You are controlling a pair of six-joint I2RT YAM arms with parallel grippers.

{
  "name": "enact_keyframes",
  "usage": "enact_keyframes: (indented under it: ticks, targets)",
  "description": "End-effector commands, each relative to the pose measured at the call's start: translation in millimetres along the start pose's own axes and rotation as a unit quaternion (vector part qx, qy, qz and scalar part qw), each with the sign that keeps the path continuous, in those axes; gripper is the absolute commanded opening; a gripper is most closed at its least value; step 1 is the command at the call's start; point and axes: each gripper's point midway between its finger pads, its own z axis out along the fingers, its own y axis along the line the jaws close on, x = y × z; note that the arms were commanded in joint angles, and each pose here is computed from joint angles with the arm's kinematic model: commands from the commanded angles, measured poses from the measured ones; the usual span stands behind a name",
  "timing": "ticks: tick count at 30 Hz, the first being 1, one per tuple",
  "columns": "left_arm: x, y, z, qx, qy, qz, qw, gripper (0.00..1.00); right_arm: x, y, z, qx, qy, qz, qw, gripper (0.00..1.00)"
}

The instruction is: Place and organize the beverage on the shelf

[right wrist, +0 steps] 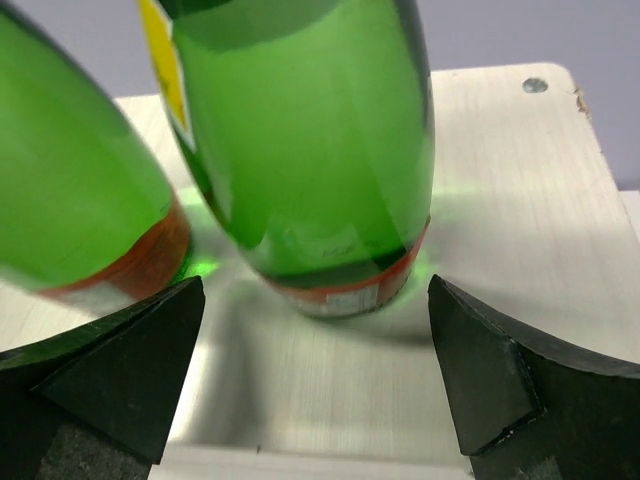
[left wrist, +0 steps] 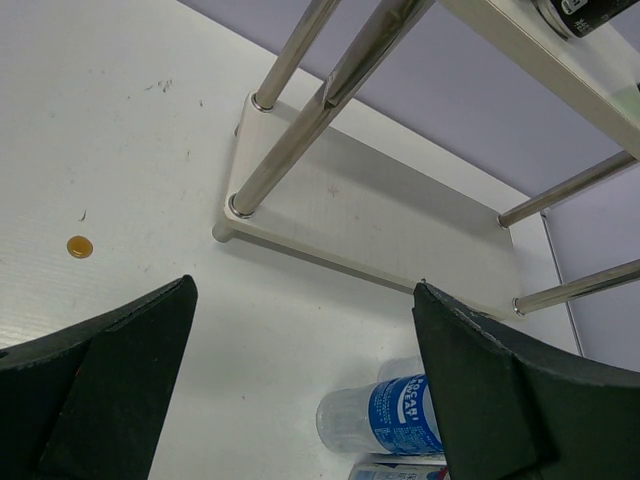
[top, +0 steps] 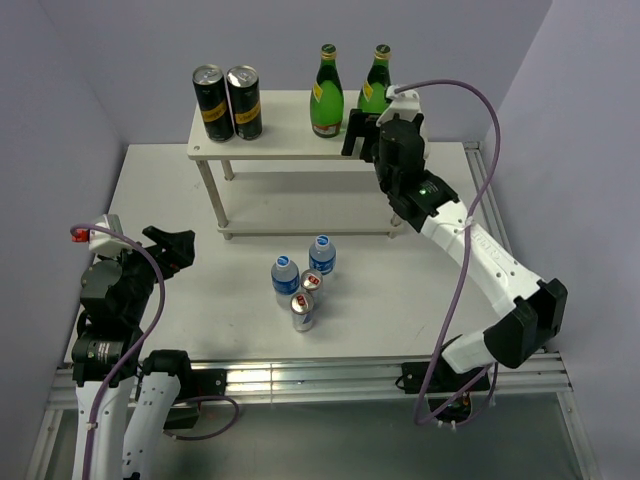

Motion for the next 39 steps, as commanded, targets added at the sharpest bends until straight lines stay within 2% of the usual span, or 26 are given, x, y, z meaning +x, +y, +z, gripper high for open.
enact_keyframes:
  ticks: [1, 7, 11, 14, 18, 21, 25, 28, 30, 31, 32, 34, 36, 39]
  targets:
    - [-8.7, -3.9, -1.6, 0.010, -0.019, 0.007, 1.000, 0.97, -9.6, 4.4, -23.8, -0.034, -0.001, 0.016, 0.999, 1.00]
    - [-7.8, -2.9, 0.1, 0.007, -0.016, 0.007, 1.000, 0.97, -4.5, -6.5, -63.5, -0.033, -0.002, 0.054, 0.998, 1.00]
    - [-7.7, -2.8, 0.8, 0.007, -0.015, 0.006, 1.000, 0.97, -11.1, -8.1, -103.9, -0.042, -0.024, 0.065, 0.997, 1.00]
    - [-4.8, -4.2, 3.4, 0.011, -0.007, 0.009, 1.000, 0.97, -5.4, 6.1, -133.0, -0.061, -0.023, 0.065, 0.996, 1.00]
    - [-2.2, -7.5, 5.3, 0.023, -0.001, 0.012, 1.000, 0.97, 18.9, 26.2, -165.9, -0.099, 0.006, 0.071, 0.993, 1.00]
    - [5.5, -13.8, 9.7, 0.043, 0.020, 0.016, 0.999, 0.98, 53.9, 41.5, -188.2, -0.137, 0.037, 0.084, 0.986, 1.00]
    - [16.3, -21.1, 19.1, 0.064, 0.055, 0.023, 0.996, 0.98, 129.3, 51.7, -203.4, -0.156, 0.096, 0.072, 0.980, 1.00]
    - [19.3, -22.8, 28.4, 0.063, 0.069, 0.027, 0.995, 0.97, 165.9, 56.4, -209.5, -0.160, 0.127, 0.064, 0.977, 1.00]
    - [10.2, -12.4, 41.6, 0.016, 0.061, 0.037, 0.997, 0.96, 178.8, 61.0, -212.8, -0.165, 0.137, 0.058, 0.975, 1.00]
    - [17.9, -15.3, 50.6, 0.005, 0.081, 0.047, 0.996, 0.96, 186.6, 59.3, -212.7, -0.159, 0.142, 0.057, 0.975, 1.00]
    - [1.5, -17.5, 53.9, -0.017, 0.057, 0.058, 0.997, 0.95, 191.0, 60.5, -213.1, -0.159, 0.145, 0.054, 0.975, 1.00]
    - [7.2, -35.2, 64.8, -0.013, 0.076, 0.072, 0.994, 0.95, 197.7, 60.2, -213.7, -0.157, 0.149, 0.053, 0.975, 1.00]
    - [-13.9, -44.1, 66.3, -0.035, 0.043, 0.074, 0.996, 0.95, 198.5, 60.6, -214.0, -0.157, 0.149, 0.055, 0.975, 1.00]
    - [-10.5, -69.0, 68.0, -0.036, 0.034, 0.087, 0.995, 0.95, 204.2, 59.4, -213.1, -0.154, 0.149, 0.053, 0.975, 1.00]
